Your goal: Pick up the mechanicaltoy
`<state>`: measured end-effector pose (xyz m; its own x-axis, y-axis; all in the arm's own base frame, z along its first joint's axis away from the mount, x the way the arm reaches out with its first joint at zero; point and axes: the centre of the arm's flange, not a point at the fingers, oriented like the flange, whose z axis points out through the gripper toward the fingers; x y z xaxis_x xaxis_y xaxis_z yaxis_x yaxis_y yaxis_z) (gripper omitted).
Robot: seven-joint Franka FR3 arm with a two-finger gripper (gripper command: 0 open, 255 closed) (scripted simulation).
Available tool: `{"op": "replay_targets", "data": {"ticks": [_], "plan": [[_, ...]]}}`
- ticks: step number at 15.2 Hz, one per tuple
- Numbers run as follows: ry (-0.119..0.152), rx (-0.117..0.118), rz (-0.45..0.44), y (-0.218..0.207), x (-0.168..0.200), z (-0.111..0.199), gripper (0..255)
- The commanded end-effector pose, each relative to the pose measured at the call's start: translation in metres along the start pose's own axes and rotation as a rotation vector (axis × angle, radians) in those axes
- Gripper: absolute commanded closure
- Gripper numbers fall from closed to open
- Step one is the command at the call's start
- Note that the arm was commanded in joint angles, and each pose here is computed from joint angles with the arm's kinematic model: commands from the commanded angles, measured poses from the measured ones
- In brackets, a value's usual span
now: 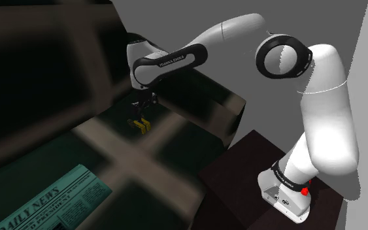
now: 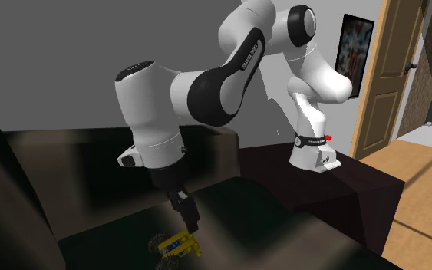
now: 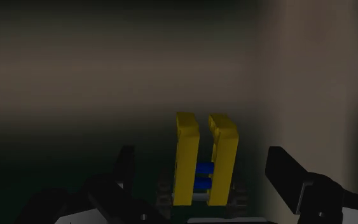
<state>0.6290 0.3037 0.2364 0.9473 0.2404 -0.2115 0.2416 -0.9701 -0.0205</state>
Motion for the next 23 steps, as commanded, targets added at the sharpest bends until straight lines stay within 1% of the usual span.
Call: {"op": "replay_targets", "data": {"ticks": [1, 2, 9, 11, 12, 21, 23], "plan": [[-0.004, 0.000, -0.009, -0.012, 0.019, 0.014, 0], [-0.004, 0.000, -0.009, -0.012, 0.020, 0.014, 0], [-0.004, 0.000, -0.009, -0.012, 0.028, 0.053, 0], [-0.004, 0.000, -0.009, -0.012, 0.028, 0.053, 0], [-0.004, 0.000, -0.009, -0.012, 0.028, 0.054, 255], [-0.004, 0.000, -0.009, -0.012, 0.028, 0.053, 255], [-0.004, 0.000, -0.009, -0.012, 0.026, 0.043, 255]]}}
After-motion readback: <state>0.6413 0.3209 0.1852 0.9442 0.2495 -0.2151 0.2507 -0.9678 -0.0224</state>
